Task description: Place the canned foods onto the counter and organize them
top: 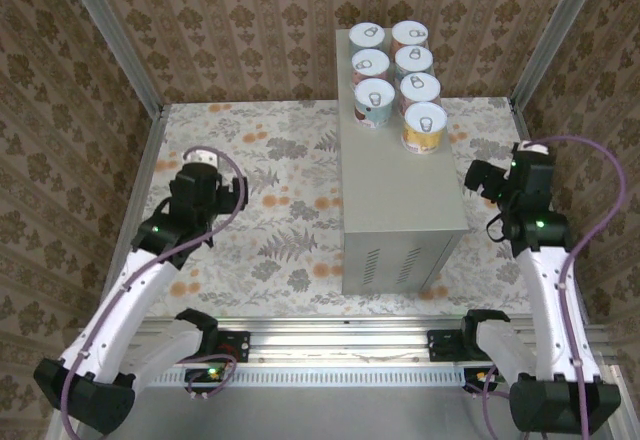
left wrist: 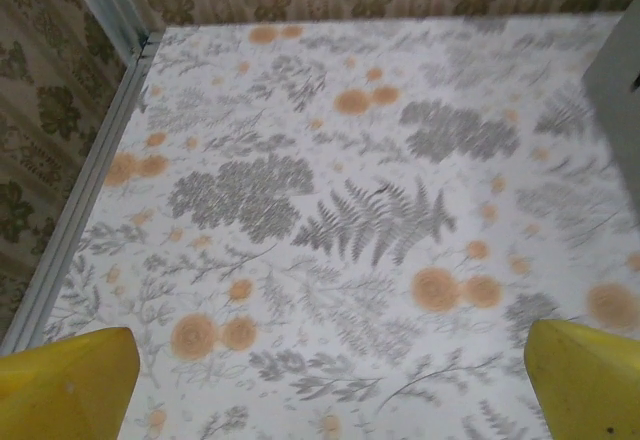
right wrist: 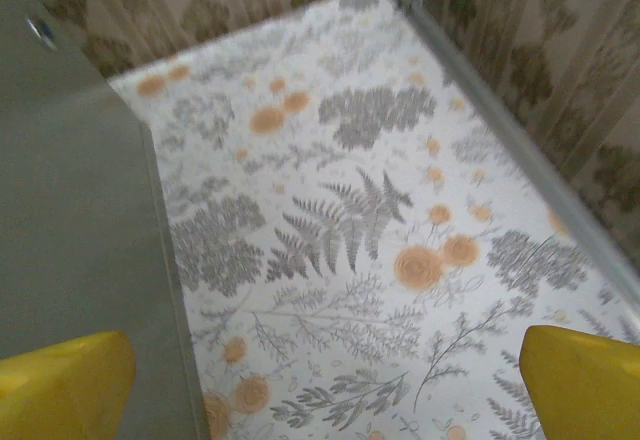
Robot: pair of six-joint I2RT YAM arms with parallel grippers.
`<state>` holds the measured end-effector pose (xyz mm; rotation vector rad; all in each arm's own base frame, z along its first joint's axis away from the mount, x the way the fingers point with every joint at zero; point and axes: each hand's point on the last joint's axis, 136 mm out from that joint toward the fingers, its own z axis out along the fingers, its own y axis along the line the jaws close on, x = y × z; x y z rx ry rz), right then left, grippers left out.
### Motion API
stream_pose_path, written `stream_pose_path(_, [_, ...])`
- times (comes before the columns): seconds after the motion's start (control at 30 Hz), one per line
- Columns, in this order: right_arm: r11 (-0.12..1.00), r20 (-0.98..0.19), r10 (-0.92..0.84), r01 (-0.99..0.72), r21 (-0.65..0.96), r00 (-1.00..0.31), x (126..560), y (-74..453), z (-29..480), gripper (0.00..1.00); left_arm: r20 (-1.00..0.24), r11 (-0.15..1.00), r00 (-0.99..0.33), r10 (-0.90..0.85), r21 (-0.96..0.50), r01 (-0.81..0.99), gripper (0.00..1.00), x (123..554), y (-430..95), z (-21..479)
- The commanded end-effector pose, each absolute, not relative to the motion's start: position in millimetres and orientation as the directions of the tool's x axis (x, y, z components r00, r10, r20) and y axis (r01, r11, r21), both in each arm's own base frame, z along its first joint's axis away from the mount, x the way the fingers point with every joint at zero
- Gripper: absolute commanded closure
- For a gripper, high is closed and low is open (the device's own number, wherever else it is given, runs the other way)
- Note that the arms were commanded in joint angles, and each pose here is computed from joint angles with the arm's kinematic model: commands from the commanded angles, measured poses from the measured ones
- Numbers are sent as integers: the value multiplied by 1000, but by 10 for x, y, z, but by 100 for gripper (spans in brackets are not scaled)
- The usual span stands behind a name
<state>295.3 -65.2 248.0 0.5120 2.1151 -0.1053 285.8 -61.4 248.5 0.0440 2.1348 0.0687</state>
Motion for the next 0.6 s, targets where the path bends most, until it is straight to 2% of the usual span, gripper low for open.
stream_pose_path(0.0, [907,-848,325,393,153,-420,3231,-696,2424,0,-848,979,-514,131,192,-67,0,2901,-333,2342])
stream_pose_path(0.17, [897,-810,331,427,112,-485,3431,-775,2010,0,-820,949,-557,132,267,-168,0,2922,37,1960])
stream_pose_path(0.4, [893,-796,339,437,105,-501,3655,-814,1547,0,-882,932,-463,91,239,-272,0,2903,300,1545])
stream_pose_path(0.57, [892,-803,325,445,85,-499,3802,-868,1299,0,-917,932,-390,84,211,-294,0,3019,357,1507])
